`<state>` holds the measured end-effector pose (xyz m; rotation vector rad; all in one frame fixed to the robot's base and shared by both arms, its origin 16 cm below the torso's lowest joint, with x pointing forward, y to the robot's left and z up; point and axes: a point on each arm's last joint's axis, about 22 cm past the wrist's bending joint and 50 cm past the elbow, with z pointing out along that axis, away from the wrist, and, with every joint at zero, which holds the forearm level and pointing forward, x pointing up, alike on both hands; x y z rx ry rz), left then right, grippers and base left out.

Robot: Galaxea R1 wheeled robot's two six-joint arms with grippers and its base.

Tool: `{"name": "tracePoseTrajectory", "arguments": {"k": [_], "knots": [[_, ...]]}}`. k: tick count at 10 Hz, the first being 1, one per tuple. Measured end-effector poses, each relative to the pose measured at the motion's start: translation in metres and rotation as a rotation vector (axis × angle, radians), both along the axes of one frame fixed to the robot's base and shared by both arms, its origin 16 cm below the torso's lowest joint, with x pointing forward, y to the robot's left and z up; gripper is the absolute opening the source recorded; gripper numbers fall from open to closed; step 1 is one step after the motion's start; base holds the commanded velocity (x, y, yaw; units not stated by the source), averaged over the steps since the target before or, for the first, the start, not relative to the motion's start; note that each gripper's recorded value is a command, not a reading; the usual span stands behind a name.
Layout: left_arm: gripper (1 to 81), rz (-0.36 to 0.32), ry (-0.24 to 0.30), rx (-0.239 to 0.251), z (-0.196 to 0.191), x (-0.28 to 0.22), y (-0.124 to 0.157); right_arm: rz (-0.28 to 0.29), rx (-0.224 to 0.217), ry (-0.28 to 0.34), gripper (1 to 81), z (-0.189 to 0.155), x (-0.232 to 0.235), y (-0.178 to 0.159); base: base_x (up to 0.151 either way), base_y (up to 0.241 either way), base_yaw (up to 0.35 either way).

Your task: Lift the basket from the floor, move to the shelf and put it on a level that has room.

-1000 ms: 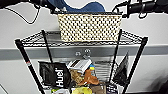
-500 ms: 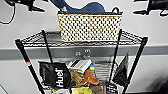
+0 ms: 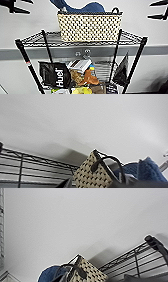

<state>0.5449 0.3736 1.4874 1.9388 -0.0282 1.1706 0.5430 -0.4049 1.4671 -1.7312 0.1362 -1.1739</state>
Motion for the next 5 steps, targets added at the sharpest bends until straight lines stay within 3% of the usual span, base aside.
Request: {"name": "tracePoseTrajectory", "arguments": {"k": [2, 5], "knots": [[81.1, 0.096, 0.029, 0.042, -0.028, -0.007, 0.057, -0.045, -0.047, 0.063, 81.1, -0.037, 0.004, -0.032, 0.0, 0.0, 0.0], [81.1, 0.218, 0.092, 0.142, -0.075, -0.015, 0.12, -0.157, -0.138, 0.141, 81.1, -0.087, 0.003, -0.097, 0.0, 0.0, 0.0]]}}
